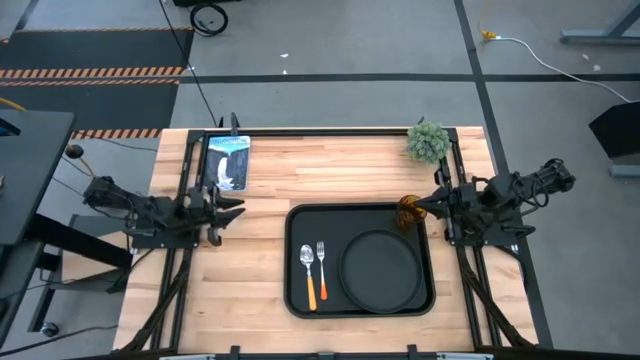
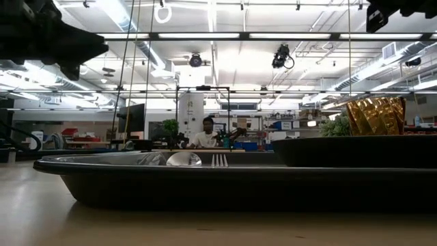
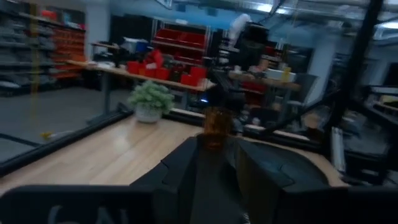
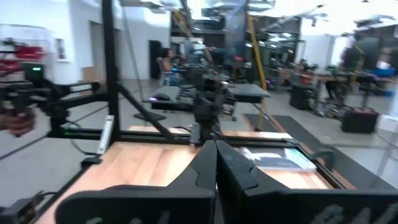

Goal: Pick and place plate/cup/fork/spoon on tray
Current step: Return to Home Position

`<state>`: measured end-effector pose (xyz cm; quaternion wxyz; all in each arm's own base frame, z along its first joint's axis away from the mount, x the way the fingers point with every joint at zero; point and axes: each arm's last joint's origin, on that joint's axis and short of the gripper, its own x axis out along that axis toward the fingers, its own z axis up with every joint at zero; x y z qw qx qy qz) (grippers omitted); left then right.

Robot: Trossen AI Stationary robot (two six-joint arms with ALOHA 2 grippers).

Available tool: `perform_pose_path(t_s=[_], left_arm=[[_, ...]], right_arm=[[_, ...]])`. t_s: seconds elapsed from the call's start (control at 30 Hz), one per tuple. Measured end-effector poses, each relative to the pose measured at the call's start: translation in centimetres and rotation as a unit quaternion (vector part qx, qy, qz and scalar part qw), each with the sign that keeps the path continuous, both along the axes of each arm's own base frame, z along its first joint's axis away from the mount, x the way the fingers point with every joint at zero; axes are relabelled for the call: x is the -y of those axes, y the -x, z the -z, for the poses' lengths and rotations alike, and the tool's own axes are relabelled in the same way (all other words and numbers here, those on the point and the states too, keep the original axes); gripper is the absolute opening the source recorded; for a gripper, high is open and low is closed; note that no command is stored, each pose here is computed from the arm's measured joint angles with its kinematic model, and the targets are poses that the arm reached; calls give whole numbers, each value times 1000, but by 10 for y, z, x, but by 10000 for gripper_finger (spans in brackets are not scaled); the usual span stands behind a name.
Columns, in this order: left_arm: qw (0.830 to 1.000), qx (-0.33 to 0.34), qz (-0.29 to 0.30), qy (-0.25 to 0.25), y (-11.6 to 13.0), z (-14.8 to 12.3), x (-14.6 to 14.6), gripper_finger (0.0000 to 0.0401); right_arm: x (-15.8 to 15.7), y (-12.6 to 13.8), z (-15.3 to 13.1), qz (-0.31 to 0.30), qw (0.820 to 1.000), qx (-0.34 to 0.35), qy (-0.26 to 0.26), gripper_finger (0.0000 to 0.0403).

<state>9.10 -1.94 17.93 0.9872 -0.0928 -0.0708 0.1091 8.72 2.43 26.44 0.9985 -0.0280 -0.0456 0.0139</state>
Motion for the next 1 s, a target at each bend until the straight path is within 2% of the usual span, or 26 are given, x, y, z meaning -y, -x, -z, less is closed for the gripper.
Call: perform_pose_path(t_s=[0.27,0.53,0.7,0.87,1.0], left_arm=[[999,16,-23,-40,-3,-4,-13,68],[998,15,-41,-45,-4,-4,-31,7],[998,-2,-49,-25,-4,1,-39,14],[999,-21,-31,-2,-4,6,-41,14],[1000,-20,-22,7,-4,6,-40,5]], right_arm=[[5,-2,-2,4,1000,12,19,7],[13,-4,-1,20,999,16,26,7],[18,-11,16,42,999,14,16,7],[23,-16,38,62,998,-14,-4,7],[24,-17,43,47,999,-17,-14,7]])
